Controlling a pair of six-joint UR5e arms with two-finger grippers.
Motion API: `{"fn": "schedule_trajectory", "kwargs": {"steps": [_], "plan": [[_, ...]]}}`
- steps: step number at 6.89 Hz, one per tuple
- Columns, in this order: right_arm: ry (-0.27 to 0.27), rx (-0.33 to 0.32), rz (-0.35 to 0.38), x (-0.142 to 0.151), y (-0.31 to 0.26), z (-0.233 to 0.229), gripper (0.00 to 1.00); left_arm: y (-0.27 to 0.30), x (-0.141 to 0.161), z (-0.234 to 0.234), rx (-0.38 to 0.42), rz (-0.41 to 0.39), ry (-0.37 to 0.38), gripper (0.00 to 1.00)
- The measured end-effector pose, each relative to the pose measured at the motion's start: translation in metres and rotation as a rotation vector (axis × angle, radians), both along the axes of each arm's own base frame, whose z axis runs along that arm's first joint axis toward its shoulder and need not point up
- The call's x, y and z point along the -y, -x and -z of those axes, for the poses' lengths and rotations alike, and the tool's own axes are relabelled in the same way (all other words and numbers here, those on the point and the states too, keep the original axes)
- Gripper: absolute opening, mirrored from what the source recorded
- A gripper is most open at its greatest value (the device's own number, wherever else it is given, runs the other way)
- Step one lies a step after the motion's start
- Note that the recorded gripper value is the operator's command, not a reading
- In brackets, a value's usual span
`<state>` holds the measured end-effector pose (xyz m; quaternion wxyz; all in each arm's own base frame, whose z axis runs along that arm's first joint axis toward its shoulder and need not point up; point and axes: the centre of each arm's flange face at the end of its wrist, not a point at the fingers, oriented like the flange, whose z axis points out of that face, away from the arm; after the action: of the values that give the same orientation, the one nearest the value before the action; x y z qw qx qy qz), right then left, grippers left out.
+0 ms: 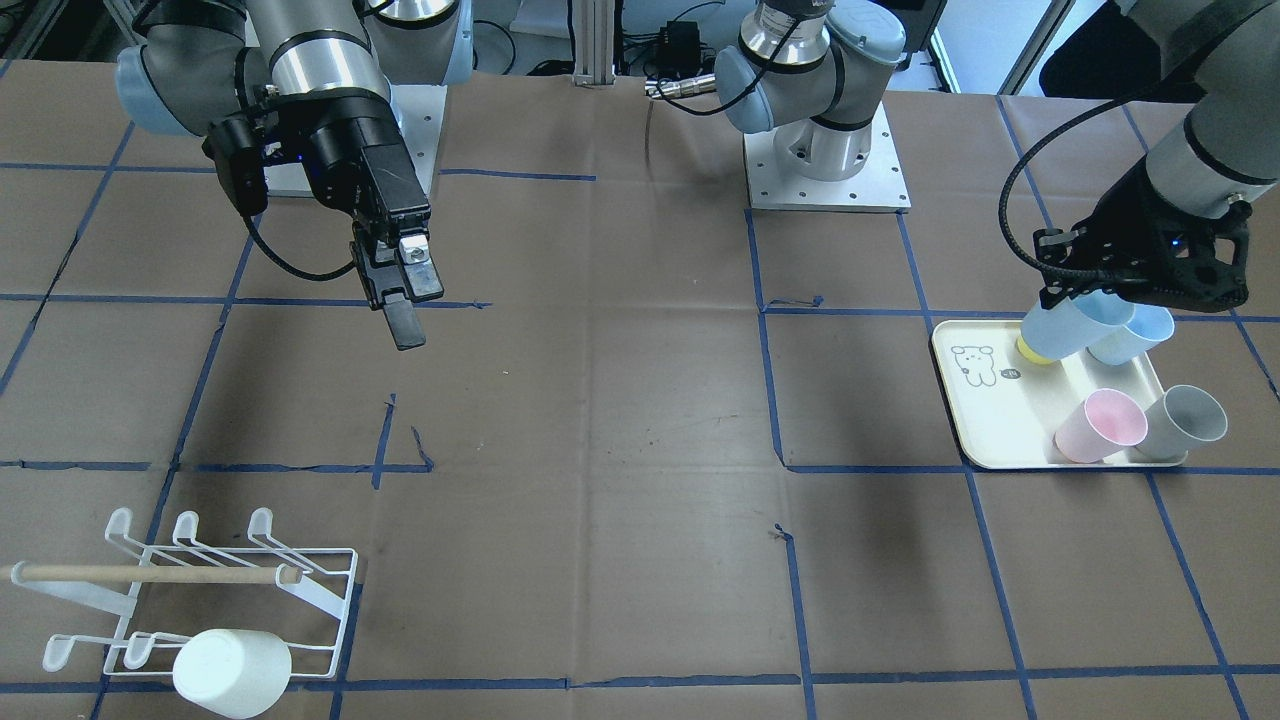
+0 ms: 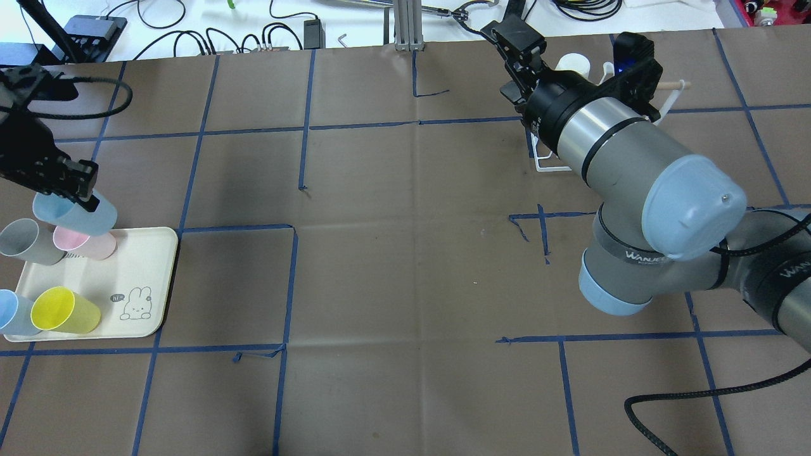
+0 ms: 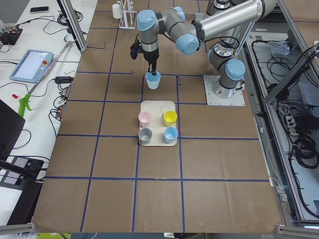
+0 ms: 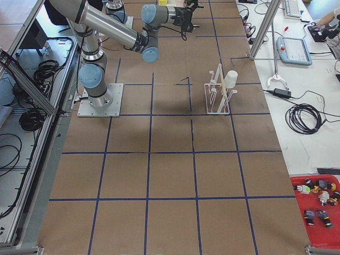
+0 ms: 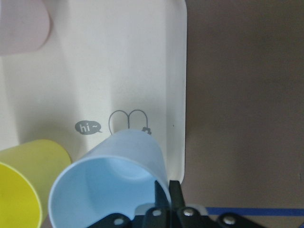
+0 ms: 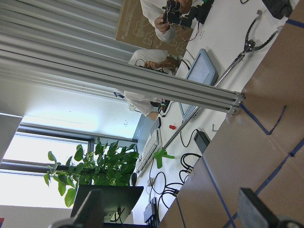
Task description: Transfer IKEA cup to right arm and place on rack
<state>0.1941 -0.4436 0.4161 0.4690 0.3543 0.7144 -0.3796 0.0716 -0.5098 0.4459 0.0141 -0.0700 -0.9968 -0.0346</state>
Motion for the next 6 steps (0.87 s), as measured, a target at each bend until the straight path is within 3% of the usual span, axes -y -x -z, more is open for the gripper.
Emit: {"fn": "schedule_trajectory", "kwargs": {"steps": [2,3,5,6], "plan": [[0.013,0.108,0.019,0.002,-0.002,0.008,1.00,0.040,0.034,-0.036,-0.168,0.037,0.113,0.00],[-0.006,0.177,0.036,0.003,-0.002,0.011,1.00,0.060,0.041,-0.047,-0.270,0.050,0.192,0.00],[-0.058,0.288,0.067,0.004,-0.003,0.014,1.00,0.097,0.058,-0.065,-0.473,0.100,0.404,0.00],[-0.072,0.303,0.077,0.006,-0.002,0.017,1.00,0.116,0.065,-0.064,-0.557,0.147,0.510,0.00]]}}
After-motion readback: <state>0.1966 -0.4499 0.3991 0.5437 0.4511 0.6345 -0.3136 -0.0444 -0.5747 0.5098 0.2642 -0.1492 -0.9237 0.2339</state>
